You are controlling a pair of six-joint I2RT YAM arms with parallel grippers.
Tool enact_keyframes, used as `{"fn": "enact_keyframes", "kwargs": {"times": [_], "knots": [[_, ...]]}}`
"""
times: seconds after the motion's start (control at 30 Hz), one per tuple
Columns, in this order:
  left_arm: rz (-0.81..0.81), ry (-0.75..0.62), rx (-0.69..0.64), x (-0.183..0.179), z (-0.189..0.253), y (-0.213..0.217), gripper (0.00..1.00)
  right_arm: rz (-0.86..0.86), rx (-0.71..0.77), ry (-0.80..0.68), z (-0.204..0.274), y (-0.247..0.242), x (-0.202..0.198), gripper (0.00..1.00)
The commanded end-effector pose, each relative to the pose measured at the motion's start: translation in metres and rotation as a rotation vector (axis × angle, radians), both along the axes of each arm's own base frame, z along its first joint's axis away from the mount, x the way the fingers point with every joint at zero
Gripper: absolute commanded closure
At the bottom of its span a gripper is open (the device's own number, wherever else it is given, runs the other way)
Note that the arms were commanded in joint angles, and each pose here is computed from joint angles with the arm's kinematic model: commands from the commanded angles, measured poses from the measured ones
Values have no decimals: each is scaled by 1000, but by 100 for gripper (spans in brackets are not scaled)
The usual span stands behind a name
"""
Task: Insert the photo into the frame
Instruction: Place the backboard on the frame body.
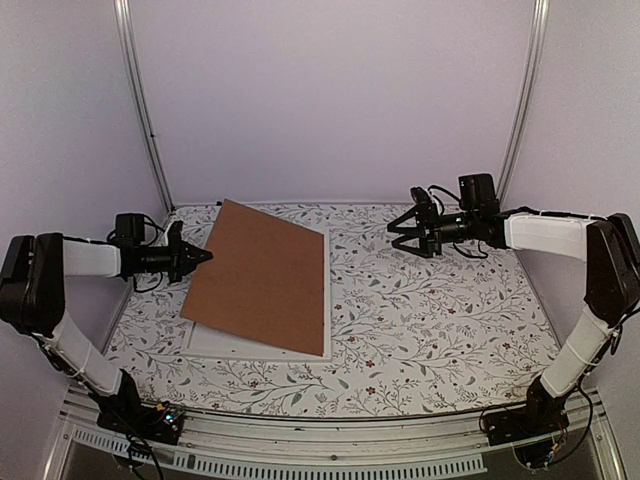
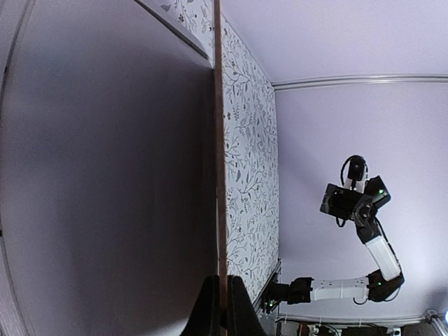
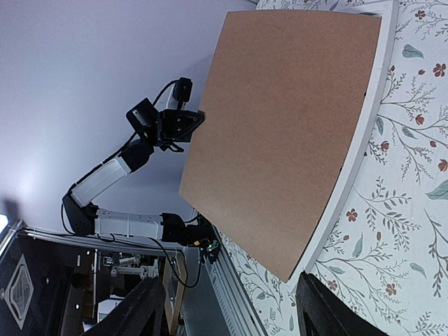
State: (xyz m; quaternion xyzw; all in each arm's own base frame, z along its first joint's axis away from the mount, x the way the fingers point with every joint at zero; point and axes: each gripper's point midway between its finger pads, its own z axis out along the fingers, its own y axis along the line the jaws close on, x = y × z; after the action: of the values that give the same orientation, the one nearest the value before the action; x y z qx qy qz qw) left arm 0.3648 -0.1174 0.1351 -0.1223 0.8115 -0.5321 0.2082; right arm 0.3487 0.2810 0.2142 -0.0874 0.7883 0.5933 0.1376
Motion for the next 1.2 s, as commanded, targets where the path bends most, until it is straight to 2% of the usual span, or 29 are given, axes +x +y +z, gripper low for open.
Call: {"fn": "enact_keyframes", "kwargs": {"times": [0.0, 1.17], "knots": [[-35, -81, -14, 6, 20, -5, 100, -7, -10, -1, -8, -1, 1, 32], [-8, -58, -7, 8, 5, -3, 100, -7, -15, 10, -16, -2, 1, 32]]}}
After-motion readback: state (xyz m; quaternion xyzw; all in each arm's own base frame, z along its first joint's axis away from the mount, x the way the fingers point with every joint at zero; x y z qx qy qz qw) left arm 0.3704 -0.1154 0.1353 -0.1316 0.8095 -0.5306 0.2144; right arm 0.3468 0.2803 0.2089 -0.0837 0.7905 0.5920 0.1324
